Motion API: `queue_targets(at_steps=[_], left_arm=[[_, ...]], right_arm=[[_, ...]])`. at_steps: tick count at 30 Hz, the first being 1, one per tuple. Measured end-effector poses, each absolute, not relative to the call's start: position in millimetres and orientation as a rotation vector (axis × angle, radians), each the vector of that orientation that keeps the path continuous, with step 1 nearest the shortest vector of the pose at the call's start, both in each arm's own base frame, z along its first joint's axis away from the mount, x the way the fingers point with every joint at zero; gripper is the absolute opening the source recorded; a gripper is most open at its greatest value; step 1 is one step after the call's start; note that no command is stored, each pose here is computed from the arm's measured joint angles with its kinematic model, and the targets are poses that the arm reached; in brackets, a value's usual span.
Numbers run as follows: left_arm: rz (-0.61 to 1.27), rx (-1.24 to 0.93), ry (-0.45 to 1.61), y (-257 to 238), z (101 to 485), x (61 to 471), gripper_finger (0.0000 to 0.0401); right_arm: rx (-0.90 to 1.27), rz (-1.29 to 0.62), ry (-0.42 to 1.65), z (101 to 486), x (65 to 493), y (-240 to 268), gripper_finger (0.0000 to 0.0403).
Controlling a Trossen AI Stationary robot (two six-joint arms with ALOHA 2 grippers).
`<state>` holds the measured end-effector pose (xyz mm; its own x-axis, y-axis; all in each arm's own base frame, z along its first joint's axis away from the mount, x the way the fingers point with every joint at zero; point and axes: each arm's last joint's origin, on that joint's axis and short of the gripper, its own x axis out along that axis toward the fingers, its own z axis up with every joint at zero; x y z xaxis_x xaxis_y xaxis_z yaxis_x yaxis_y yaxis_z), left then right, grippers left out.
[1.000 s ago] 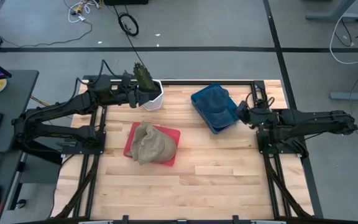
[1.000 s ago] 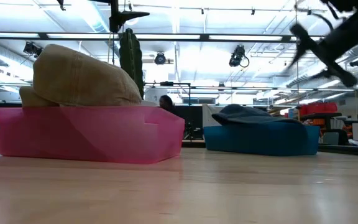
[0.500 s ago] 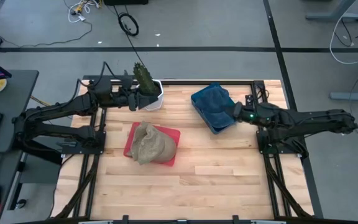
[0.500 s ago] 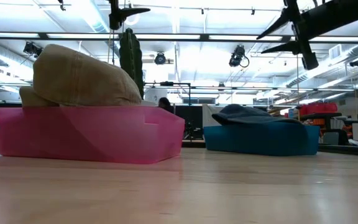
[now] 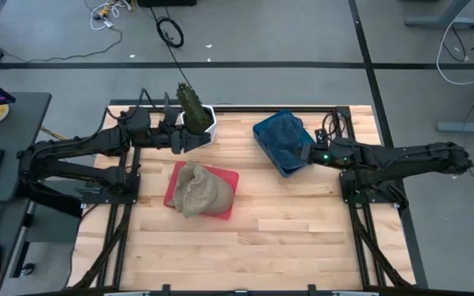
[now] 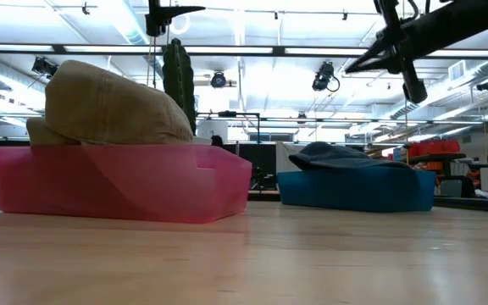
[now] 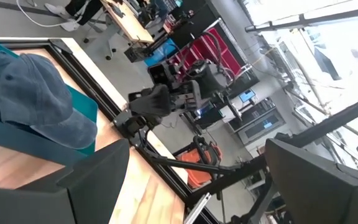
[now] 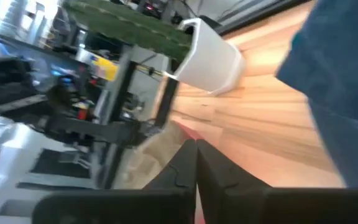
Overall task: Pick & Place hat
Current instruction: Return to Home Position
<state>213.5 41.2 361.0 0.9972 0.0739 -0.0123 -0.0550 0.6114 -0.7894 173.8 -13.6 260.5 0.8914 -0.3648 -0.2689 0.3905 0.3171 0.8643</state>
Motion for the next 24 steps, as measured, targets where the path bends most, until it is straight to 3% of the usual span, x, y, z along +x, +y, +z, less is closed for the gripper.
queue_targets(at_steps=[11,18,24], left_arm=[[0.041,-0.899,-0.005,33,361,215,0.038],[0.001,-0.891,0.016,23,361,216,0.038],[-0.017,-0.749,0.021,13,361,217,0.0379]], right_arm=[[1.123,-0.527,0.167,255,173,-15,0.0001],[0.977,-0.513,0.268,294,179,-13,0.0001],[0.683,-0.427,0.364,336,193,-10,0.0001]])
